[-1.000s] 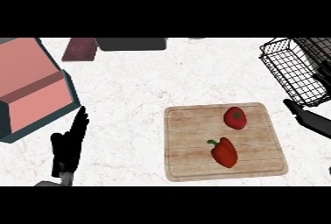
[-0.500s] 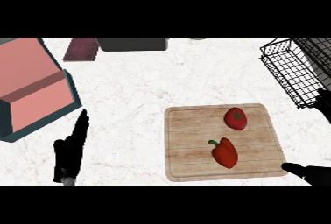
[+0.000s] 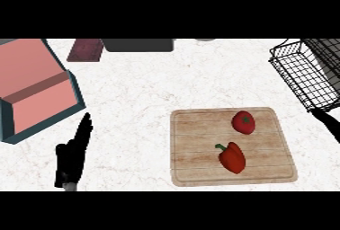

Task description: Pick the bell pepper from the cutting board and place it in the tiered basket

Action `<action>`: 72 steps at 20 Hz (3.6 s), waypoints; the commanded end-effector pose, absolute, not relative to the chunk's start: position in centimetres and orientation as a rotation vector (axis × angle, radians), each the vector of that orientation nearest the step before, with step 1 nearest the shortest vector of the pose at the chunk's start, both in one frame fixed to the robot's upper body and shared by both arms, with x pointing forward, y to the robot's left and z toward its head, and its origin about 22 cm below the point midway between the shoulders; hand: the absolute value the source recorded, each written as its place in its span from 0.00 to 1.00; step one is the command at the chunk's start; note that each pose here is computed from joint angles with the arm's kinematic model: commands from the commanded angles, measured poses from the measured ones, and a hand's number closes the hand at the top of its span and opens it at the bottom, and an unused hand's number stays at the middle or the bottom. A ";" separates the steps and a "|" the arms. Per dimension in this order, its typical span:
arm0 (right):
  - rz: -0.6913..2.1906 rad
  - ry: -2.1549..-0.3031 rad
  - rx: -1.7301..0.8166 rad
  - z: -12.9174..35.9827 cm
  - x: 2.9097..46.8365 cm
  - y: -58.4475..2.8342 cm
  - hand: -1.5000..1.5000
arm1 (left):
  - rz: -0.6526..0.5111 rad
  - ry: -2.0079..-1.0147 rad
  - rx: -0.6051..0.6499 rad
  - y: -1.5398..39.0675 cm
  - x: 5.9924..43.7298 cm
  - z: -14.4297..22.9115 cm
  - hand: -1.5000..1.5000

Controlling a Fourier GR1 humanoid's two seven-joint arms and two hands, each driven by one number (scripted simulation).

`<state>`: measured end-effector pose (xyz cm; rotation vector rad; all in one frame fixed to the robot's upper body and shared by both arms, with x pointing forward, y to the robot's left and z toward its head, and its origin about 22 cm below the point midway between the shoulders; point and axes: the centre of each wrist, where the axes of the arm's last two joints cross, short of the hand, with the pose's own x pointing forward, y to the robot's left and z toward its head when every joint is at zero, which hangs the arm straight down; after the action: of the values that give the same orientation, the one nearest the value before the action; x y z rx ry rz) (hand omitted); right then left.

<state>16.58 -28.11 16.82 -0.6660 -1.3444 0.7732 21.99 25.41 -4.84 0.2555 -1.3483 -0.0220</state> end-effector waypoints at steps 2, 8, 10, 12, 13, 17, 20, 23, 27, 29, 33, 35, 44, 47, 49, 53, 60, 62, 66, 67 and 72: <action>0.792 -1.284 -0.798 17.1 15.5 -24.0 0.00 | -0.024 -1.302 0.242 25.2 21.2 -5.5 0.50; 0.845 -1.217 -0.860 13.9 15.5 -19.7 0.00 | -0.021 -1.306 0.250 25.6 21.1 -5.3 0.50; 0.880 -1.184 -0.902 14.2 17.0 -19.0 0.00 | -0.037 -1.299 0.230 24.9 21.8 -3.6 0.50; 0.924 -1.131 -0.963 12.6 18.4 -18.0 0.00 | -0.047 -1.299 0.231 22.5 21.8 -5.3 0.50; 0.938 -1.093 -0.967 13.6 19.1 -18.0 0.00 | -0.038 -1.302 0.247 24.2 22.3 -4.8 0.50; 0.999 -0.967 -0.988 12.7 19.2 -17.2 0.00 | -0.027 -1.294 0.249 24.2 21.3 -6.3 0.50; 0.998 -0.964 -0.952 11.5 19.1 -15.9 0.00 | -0.023 -1.282 0.244 25.6 21.1 -6.0 0.50; 1.004 -0.982 -0.917 11.7 19.7 -14.3 0.00 | -0.002 -1.302 0.255 25.2 22.5 -5.9 0.50; 1.029 -0.962 -0.910 10.8 18.9 -13.9 0.00 | -0.025 -1.281 0.242 24.7 20.6 -5.7 0.50; 1.036 -0.926 -0.924 10.2 19.2 -13.8 0.00 | -0.029 -1.300 0.247 24.9 19.8 -6.1 0.50; 1.100 -0.788 -0.965 9.4 20.2 -13.7 0.00 | -0.010 -1.301 0.247 23.9 20.8 -5.3 0.50; 1.093 -0.789 -0.925 8.5 21.2 -13.7 0.00 | -0.026 -1.303 0.246 24.9 21.3 -6.4 0.50; 1.106 -0.752 -0.900 7.8 21.9 -11.8 0.00 | -0.014 -1.293 0.240 23.1 21.6 -4.6 0.50; 1.126 -0.705 -0.906 9.4 21.9 -13.0 0.00 | -0.011 -1.305 0.262 24.6 21.0 -5.4 0.50; 1.132 -0.691 -0.883 7.6 23.1 -14.6 0.00 | -0.015 -1.297 0.258 24.3 21.3 -6.5 0.50; 1.109 -0.631 -0.850 6.1 22.1 -14.0 0.00 | -0.033 -1.298 0.274 24.1 21.0 -6.6 0.50; 1.110 -0.630 -0.835 5.1 22.8 -15.1 0.00 | -0.002 -1.278 0.260 24.1 20.8 -4.9 0.50; 1.119 -0.633 -0.839 5.5 23.0 -15.9 0.00 | -0.007 -1.302 0.261 26.4 20.5 -6.2 0.50; 1.100 -0.663 -0.844 3.9 24.7 -13.6 1.00 | -0.042 -1.307 0.263 25.1 21.1 -5.2 0.50; 1.110 -0.675 -0.833 2.3 23.6 -15.5 1.00 | -0.032 -1.286 0.239 24.6 21.1 -5.2 0.50; 1.191 -0.746 -0.834 2.7 24.4 -14.0 1.00 | -0.028 -1.300 0.244 24.2 21.8 -5.8 0.50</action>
<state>23.71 -14.80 3.92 -0.8337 -0.7679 1.1333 21.65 24.47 -4.93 0.2499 -1.3322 -0.0253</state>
